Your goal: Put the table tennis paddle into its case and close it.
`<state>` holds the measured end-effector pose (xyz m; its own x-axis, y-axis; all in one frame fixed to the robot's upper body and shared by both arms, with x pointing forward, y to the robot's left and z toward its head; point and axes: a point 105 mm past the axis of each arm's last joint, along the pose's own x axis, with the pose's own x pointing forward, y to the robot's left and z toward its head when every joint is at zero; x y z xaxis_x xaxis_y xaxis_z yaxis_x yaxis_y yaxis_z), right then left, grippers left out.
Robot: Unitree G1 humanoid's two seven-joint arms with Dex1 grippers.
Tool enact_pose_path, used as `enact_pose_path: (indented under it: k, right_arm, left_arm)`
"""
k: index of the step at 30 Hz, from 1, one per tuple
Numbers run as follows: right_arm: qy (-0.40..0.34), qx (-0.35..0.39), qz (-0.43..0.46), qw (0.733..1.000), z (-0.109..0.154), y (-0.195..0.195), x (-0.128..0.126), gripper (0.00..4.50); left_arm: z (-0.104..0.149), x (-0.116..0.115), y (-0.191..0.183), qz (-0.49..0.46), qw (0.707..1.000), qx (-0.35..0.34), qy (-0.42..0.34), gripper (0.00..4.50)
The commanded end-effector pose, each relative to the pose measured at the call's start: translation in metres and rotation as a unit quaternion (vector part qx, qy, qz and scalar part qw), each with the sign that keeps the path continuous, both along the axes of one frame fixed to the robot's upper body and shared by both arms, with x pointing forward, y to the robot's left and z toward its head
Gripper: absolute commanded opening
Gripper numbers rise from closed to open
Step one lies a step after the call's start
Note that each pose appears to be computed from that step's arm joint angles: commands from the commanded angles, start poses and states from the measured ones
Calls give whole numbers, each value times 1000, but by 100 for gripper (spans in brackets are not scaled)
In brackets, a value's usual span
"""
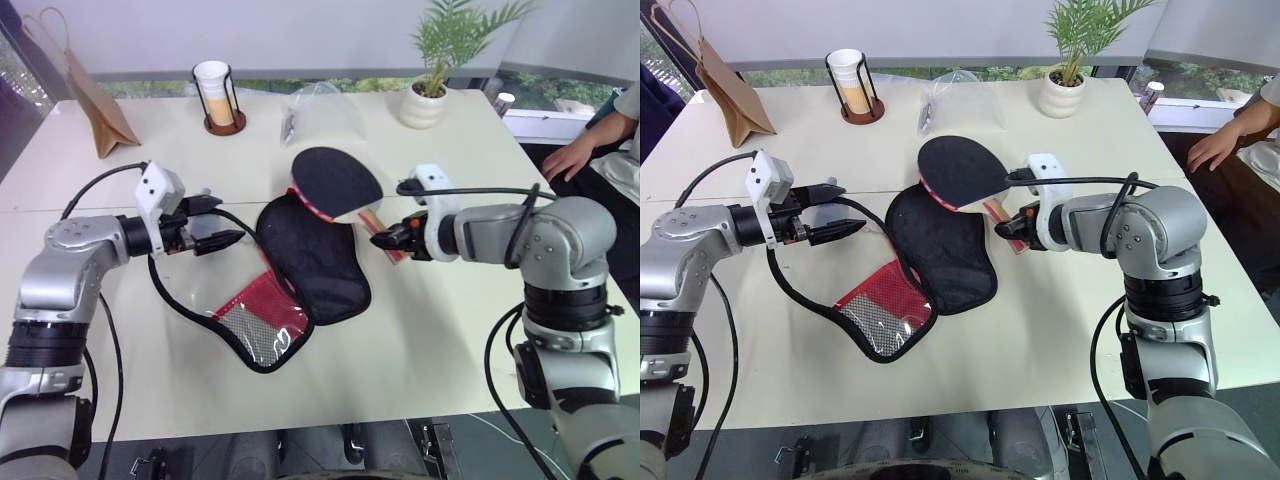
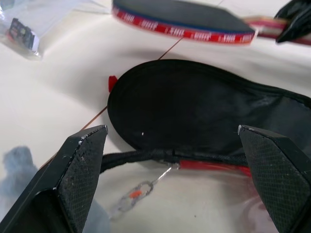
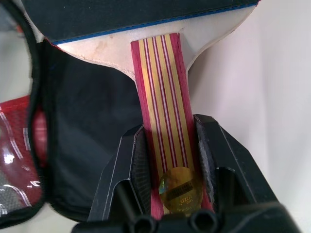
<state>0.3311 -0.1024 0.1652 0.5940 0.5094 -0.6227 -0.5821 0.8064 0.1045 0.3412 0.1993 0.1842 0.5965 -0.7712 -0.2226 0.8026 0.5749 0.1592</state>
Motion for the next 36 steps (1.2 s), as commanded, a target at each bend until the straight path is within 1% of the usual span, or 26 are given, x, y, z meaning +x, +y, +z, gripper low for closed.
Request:
enact_pose_path:
  k: [1, 5, 12, 20, 21, 22, 24, 25, 27, 29, 31, 34, 35, 36]
  right_arm:
    - [-3, 5, 24, 1000, 9, 17, -6, 93]
    - [20, -3, 34, 999, -1, 28, -14, 93]
    - [47, -15, 37, 998, -10, 36, -23, 93]
    - [61, -27, 21, 998, -15, 39, -22, 93]
    - [61, -27, 19, 998, -16, 40, -21, 195]
    - [62, -24, 18, 998, -15, 41, -21, 225]
    - [63, -12, 35, 997, -10, 47, -24, 303]
    - [64, -1, 52, 997, -6, 52, -27, 359]
    - [67, 24, 94, 993, 6, 61, -36, 448]
    - [57, 36, 114, 991, 19, 62, -38, 448]
    - [34, 30, 117, 992, 32, 53, -35, 448]
    - [-45, -32, 104, 993, 44, 25, -24, 448]
    - [-58, -42, 110, 991, 42, 18, -23, 448]
    - [-92, -72, 119, 986, 38, 7, -18, 448]
  left_arm:
    - [10, 1, -3, -12, 1000, 6, -23, 448]
    - [10, -1, -3, -15, 1000, 8, -23, 448]
    - [8, -3, -2, -13, 1000, 7, -23, 448]
    - [7, -7, -1, -9, 1000, 8, -23, 448]
    - [7, -7, -1, -8, 1000, 8, -23, 448]
    - [7, -7, -1, -8, 1000, 9, -22, 448]
    - [6, -8, 0, -8, 1000, 9, -22, 448]
    - [6, -8, 0, -7, 1000, 9, -21, 448]
    - [5, -9, 0, -7, 1000, 9, -21, 448]
    - [5, -9, 1, -7, 1000, 10, -20, 448]
    - [5, -9, 1, -7, 1000, 10, -21, 448]
    - [6, -8, 2, -7, 1000, 14, -23, 448]
    - [7, -9, 3, -8, 1000, 16, -24, 448]
    - [8, -9, 3, -8, 1000, 17, -25, 448]
